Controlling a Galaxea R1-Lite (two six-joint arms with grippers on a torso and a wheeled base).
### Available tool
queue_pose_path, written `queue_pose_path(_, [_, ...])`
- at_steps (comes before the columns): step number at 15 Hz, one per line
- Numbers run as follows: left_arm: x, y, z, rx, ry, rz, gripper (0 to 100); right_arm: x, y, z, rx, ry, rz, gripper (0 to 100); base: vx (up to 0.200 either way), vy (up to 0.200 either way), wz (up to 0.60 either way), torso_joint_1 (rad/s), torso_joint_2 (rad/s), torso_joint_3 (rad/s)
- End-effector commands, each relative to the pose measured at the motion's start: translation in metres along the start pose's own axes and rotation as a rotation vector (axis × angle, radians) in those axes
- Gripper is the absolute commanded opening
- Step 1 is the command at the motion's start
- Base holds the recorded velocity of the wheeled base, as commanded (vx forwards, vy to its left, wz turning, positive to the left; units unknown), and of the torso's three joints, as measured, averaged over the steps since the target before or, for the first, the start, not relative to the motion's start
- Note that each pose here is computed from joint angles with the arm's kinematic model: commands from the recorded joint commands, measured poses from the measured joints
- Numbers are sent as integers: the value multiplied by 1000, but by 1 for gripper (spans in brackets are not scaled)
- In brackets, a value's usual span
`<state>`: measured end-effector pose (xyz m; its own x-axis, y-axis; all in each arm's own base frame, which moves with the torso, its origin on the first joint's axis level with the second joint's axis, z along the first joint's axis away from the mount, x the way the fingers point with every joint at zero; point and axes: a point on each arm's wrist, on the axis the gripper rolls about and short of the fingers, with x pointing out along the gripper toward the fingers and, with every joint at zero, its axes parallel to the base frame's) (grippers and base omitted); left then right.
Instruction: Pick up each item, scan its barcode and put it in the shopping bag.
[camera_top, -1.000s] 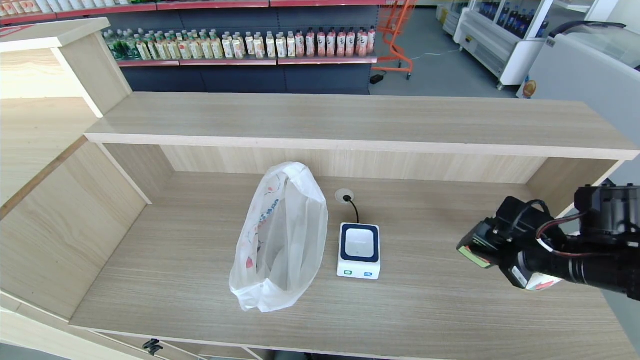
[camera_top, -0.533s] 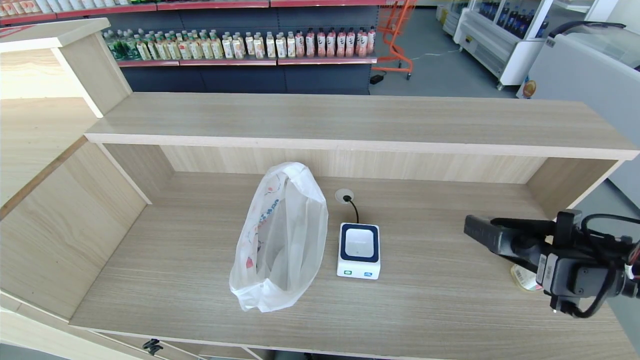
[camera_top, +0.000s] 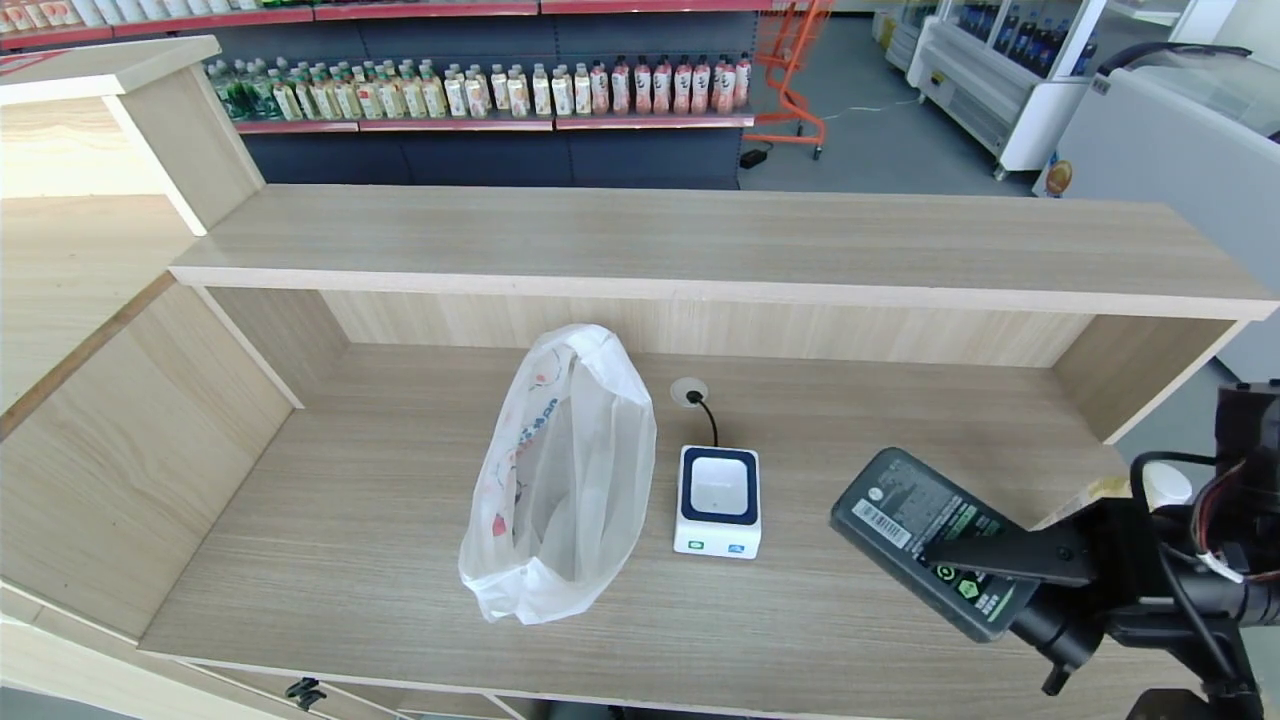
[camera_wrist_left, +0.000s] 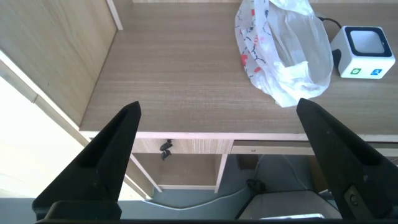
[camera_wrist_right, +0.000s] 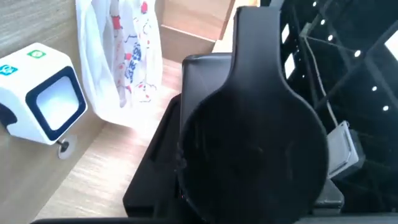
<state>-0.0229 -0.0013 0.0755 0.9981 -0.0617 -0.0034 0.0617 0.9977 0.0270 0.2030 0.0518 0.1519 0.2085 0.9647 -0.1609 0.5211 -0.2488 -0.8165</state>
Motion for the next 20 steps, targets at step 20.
queue_pose_path(20, [0,0,0,0,1,0,100,46,-8,23,-232,-205,-137,0,0,0,0,0,0,0])
